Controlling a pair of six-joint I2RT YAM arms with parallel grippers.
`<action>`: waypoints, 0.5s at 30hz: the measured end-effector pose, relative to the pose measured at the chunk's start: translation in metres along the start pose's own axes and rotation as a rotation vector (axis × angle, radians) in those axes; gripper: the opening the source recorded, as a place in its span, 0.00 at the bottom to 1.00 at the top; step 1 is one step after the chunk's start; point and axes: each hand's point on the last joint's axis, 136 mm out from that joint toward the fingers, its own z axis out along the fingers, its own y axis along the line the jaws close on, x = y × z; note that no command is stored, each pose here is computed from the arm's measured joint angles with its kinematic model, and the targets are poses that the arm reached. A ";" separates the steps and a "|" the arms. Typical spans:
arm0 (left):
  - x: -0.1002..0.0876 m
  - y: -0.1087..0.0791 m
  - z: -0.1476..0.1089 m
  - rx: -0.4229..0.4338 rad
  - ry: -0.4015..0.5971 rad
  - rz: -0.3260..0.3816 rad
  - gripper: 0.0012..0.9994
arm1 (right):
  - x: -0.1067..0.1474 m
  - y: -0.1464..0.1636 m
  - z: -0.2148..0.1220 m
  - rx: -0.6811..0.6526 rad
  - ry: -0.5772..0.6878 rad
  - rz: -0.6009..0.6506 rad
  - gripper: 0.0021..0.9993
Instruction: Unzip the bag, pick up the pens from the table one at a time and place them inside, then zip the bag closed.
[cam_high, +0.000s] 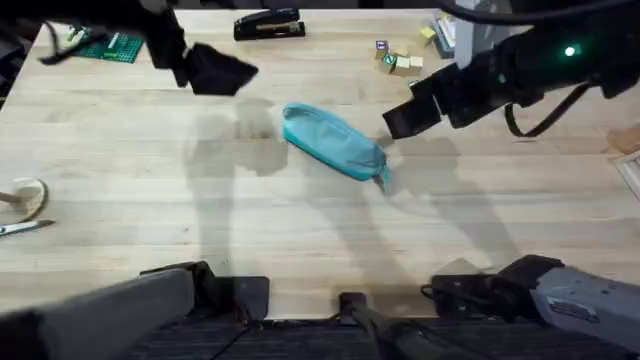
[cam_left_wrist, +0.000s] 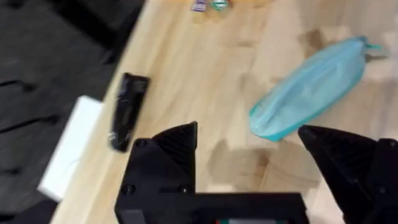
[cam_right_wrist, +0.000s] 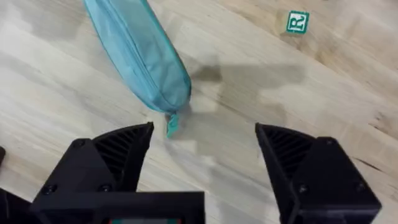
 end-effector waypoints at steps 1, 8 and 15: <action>-0.006 0.002 -0.006 -0.033 0.010 0.002 0.99 | 0.000 0.000 0.000 0.000 0.000 0.000 1.00; -0.041 0.011 -0.034 -0.234 0.021 -0.072 0.99 | 0.000 0.000 0.000 0.000 0.000 0.000 1.00; -0.055 0.008 -0.028 -0.280 0.015 -0.284 0.99 | 0.000 0.000 0.000 0.000 0.000 0.000 1.00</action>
